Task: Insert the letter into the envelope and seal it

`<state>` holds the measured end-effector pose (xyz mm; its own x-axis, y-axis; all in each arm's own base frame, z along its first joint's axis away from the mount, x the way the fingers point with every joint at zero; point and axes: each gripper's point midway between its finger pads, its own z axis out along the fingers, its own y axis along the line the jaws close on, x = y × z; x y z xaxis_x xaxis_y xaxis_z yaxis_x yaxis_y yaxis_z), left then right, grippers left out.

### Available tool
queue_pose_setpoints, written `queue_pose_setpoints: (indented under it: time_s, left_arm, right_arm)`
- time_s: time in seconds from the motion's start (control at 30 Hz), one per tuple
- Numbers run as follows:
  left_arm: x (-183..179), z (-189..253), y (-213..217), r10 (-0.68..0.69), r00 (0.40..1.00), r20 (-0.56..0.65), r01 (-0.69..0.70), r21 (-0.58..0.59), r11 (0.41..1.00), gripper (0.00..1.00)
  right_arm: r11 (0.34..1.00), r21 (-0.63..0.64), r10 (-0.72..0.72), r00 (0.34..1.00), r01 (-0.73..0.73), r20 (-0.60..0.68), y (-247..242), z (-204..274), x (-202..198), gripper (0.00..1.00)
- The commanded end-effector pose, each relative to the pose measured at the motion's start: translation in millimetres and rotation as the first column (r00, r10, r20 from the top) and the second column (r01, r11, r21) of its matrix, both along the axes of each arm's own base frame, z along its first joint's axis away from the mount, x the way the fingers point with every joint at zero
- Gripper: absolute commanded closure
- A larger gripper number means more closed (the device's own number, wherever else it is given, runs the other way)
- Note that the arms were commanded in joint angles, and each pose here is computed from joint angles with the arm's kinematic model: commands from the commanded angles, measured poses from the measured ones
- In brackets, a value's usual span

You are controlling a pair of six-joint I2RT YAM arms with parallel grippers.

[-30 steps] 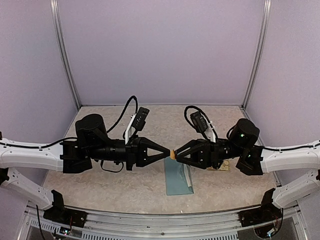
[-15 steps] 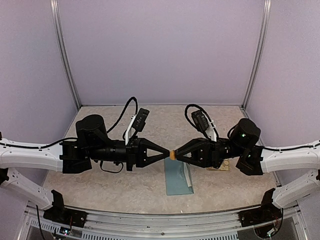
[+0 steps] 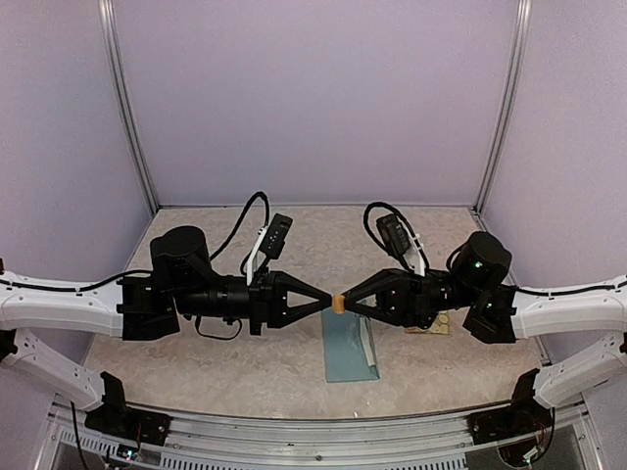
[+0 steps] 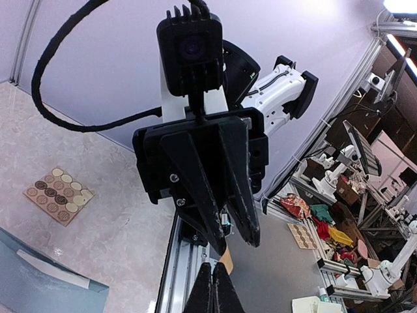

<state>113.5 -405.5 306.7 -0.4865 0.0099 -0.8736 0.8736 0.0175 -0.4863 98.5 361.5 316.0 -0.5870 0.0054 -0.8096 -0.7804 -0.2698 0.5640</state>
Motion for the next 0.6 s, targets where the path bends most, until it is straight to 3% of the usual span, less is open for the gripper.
queue_pose_setpoints:
  time_s: [0.0, 0.3, 0.5, 0.57]
  left_arm:
    - [-3, 2, 4, 0.002, 1.0, 0.02, -0.002, -0.008, 1.0, 1.0]
    - [-3, 2, 5, 0.003, 1.0, 0.019, -0.003, -0.007, 1.0, 1.0]
    - [-1, -1, 4, 0.015, 1.0, 0.015, -0.015, 0.006, 1.0, 1.0]
    - [0, -2, 4, 0.022, 1.0, 0.014, -0.022, 0.009, 1.0, 0.87]
  right_arm:
    - [1.0, 0.011, -0.016, 1.0, 0.016, 0.014, 0, 8, 0, 0.88]
    - [1.0, -0.011, -0.028, 1.0, 0.028, 0.005, 3, 3, 4, 1.0]
    - [0.999, -0.007, -0.046, 0.999, 0.047, 0.013, 2, 5, 5, 1.0]
    - [0.997, -0.012, -0.079, 0.997, 0.079, 0.016, 2, 3, 10, 1.0]
